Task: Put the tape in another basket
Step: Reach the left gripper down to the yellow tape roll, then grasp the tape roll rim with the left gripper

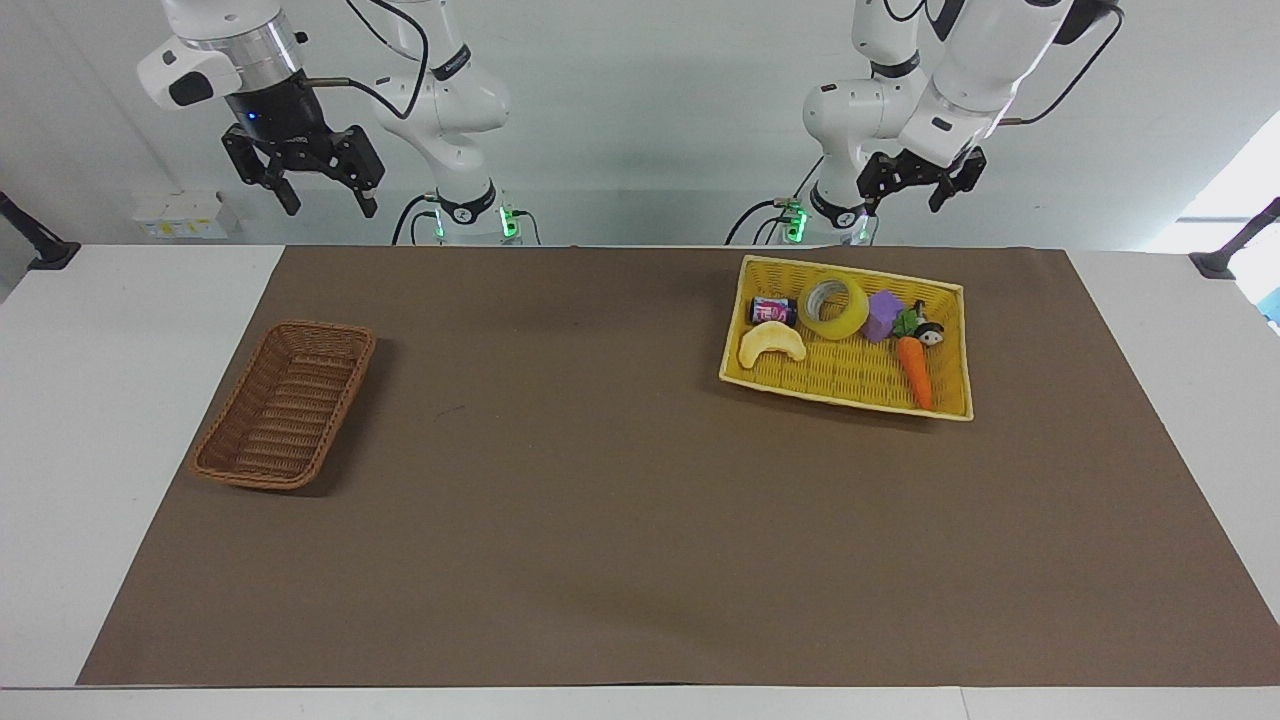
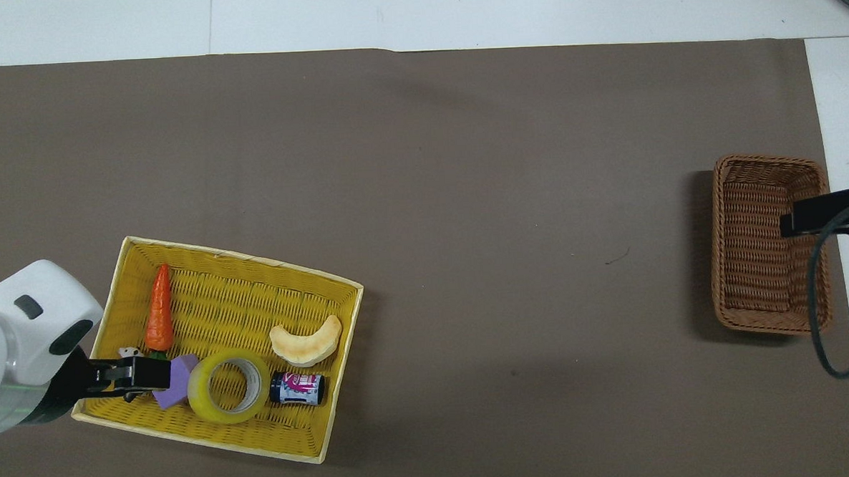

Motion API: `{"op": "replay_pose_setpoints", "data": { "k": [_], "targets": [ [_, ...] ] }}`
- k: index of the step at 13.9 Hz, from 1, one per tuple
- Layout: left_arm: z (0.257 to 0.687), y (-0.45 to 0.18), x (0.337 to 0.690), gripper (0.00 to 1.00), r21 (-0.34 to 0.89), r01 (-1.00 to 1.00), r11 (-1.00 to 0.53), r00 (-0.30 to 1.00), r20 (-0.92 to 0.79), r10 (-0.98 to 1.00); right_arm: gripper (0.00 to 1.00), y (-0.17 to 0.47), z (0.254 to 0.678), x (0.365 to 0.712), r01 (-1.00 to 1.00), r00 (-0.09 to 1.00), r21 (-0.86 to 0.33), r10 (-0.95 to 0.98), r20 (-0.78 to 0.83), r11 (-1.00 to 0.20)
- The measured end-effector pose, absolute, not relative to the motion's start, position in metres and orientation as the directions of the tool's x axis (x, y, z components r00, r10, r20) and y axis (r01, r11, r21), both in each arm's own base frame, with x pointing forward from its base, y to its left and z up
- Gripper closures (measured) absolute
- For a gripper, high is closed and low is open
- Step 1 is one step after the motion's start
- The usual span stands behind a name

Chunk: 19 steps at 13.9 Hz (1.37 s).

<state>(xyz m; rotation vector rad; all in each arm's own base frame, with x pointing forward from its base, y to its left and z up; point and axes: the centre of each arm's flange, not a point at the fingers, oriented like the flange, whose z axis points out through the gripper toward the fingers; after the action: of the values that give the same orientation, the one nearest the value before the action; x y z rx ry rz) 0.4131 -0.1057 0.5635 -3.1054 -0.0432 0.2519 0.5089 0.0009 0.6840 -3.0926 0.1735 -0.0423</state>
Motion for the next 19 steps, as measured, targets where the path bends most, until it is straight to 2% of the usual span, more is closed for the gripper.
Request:
{"op": "replay_pose_setpoints", "data": {
  "k": [7, 14, 18, 19],
  "targets": [
    [0.465, -0.096, 0.408, 0.0, -0.04, 0.068, -0.997, 0.983, -0.166, 0.074, 0.0, 0.001, 0.684, 0.509, -0.111, 0.993, -0.045, -0.112, 0.025, -0.993],
    [0.339, -0.096, 0.376, 0.0, -0.051, 0.046, -0.998, 0.981, -0.187, 0.055, 0.0, 0.001, 0.684, 0.509, -0.111, 0.993, -0.045, -0.112, 0.025, -0.993],
    [0.34, -0.099, 0.377, 0.09, -0.056, 0.051, -0.997, 0.977, -0.203, 0.062, 0.0, 0.001, 0.684, 0.509, -0.111, 0.993, -0.045, -0.112, 0.025, -0.993],
    [0.342, -0.101, 0.377, 0.2, -0.06, 0.05, -0.997, 0.975, -0.215, 0.062, 0.0, 0.001, 0.684, 0.509, -0.111, 0.993, -0.045, -0.112, 0.025, -0.993]
  ]
}}
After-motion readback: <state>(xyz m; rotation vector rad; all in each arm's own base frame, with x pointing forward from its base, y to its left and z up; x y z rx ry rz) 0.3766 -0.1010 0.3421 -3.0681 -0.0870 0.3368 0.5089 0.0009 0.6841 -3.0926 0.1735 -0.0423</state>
